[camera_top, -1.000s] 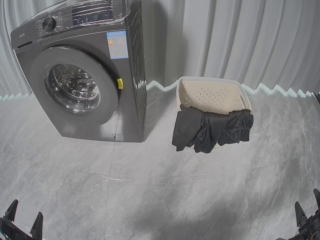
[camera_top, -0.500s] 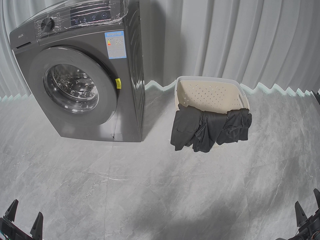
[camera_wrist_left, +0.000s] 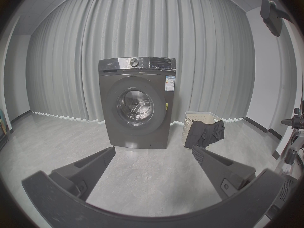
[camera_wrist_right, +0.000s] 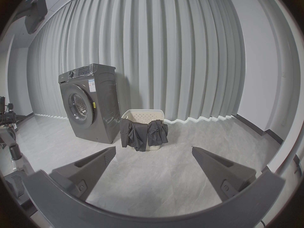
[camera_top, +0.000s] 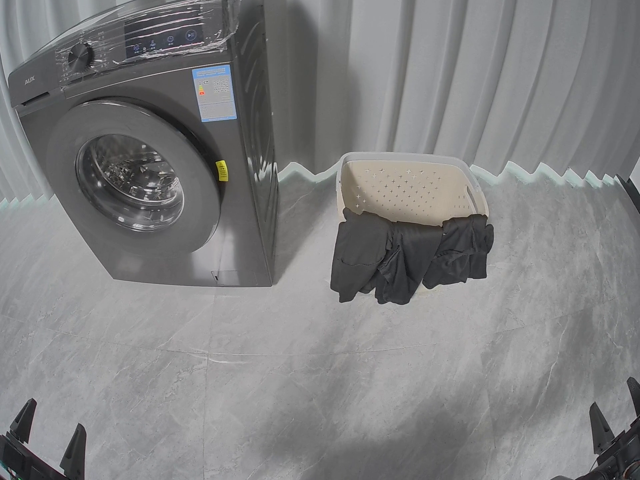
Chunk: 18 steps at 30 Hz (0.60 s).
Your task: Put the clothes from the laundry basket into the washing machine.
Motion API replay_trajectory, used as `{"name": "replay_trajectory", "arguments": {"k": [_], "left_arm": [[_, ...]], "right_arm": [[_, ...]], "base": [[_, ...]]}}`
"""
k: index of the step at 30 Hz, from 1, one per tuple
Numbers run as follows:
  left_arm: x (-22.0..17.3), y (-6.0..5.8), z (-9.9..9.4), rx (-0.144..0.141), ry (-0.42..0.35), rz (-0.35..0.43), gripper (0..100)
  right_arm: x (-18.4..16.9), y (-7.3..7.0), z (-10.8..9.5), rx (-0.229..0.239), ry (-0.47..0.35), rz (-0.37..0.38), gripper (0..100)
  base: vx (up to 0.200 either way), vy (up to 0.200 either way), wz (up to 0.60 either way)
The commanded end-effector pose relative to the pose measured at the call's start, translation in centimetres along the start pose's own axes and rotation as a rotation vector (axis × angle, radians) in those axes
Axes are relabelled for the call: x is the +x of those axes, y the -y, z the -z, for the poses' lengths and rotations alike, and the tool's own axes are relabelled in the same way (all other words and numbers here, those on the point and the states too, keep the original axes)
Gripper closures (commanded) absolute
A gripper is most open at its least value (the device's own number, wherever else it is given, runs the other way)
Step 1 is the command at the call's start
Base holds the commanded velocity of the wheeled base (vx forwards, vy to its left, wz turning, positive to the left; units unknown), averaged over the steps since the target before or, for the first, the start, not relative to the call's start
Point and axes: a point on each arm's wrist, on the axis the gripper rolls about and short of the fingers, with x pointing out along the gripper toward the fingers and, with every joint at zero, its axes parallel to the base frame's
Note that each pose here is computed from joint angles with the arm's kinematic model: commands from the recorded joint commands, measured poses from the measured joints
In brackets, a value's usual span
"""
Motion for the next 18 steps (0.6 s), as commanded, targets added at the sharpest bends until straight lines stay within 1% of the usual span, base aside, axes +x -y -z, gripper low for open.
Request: {"name": "replay_trajectory", "arguments": {"k": [1,6,18], "left_arm": [[0.01,-0.02,0.48,-0.001,-0.001,0.0,0],[0.01,-0.02,0.48,-0.001,-0.001,0.0,0],[0.01,-0.02,0.46,-0.001,0.0,0.0,0]], "right_arm": [[-0.01,0.0,0.43,-0.001,0.003,0.0,0],[-0.01,0.0,0.43,-0.001,0.003,0.0,0],[-0.01,0.0,0.43,0.001,0.003,0.0,0]], "base": [[0.0,0.0,0.0],[0.0,0.0,0.0],[0.0,-0.2,0.0]]}}
